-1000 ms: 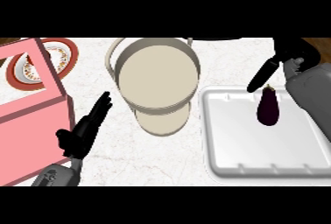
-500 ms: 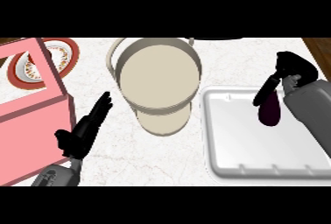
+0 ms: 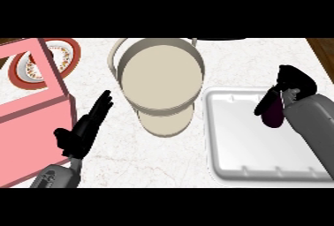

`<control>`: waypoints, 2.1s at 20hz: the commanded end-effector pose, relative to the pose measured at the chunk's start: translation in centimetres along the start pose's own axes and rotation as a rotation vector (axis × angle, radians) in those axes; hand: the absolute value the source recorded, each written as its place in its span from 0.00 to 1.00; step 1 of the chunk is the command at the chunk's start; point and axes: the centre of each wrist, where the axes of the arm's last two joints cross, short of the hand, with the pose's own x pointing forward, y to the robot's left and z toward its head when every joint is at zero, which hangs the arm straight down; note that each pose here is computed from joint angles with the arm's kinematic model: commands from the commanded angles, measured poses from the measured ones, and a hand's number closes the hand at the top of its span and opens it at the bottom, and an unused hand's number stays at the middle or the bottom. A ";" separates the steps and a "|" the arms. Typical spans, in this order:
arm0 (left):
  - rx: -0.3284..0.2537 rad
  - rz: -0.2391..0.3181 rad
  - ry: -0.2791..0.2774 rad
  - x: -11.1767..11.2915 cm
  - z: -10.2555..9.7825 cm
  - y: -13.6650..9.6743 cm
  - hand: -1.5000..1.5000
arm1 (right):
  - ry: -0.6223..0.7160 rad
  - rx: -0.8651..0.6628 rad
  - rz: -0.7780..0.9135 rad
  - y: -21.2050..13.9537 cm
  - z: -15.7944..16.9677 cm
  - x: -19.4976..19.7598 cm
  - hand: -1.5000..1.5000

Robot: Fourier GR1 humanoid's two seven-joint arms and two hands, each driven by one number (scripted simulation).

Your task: Pick the eggplant from the tray and place it in the tiered basket

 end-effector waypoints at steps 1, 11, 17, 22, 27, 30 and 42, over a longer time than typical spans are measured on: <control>-0.012 0.006 0.003 1.3 -0.4 0.4 0.50 | 0.181 0.007 -0.023 0.6 -0.5 -0.9 0.00; -0.010 -0.013 -0.004 0.1 -0.3 0.3 0.50 | 0.166 0.047 -0.024 4.2 -0.9 -1.0 0.00; -0.008 0.003 -0.008 -0.2 0.3 -0.8 0.50 | 0.143 0.062 -0.026 5.6 -2.9 -3.4 0.00; -0.007 -0.013 -0.022 0.3 0.2 0.4 0.50 | 0.003 -0.043 -0.130 4.9 -2.6 -1.3 1.00; 0.004 -0.002 -0.012 -0.4 -0.2 -0.1 0.50 | -0.013 -0.094 -0.110 6.2 -3.4 -3.8 1.00; -0.015 -0.007 -0.006 -0.8 0.6 -1.7 0.50 | -0.022 -0.095 -0.105 4.9 -3.2 -1.9 1.00; -0.016 0.000 -0.017 -0.4 -0.6 0.0 0.50 | -0.908 -0.066 0.312 -0.8 -4.1 -6.2 1.00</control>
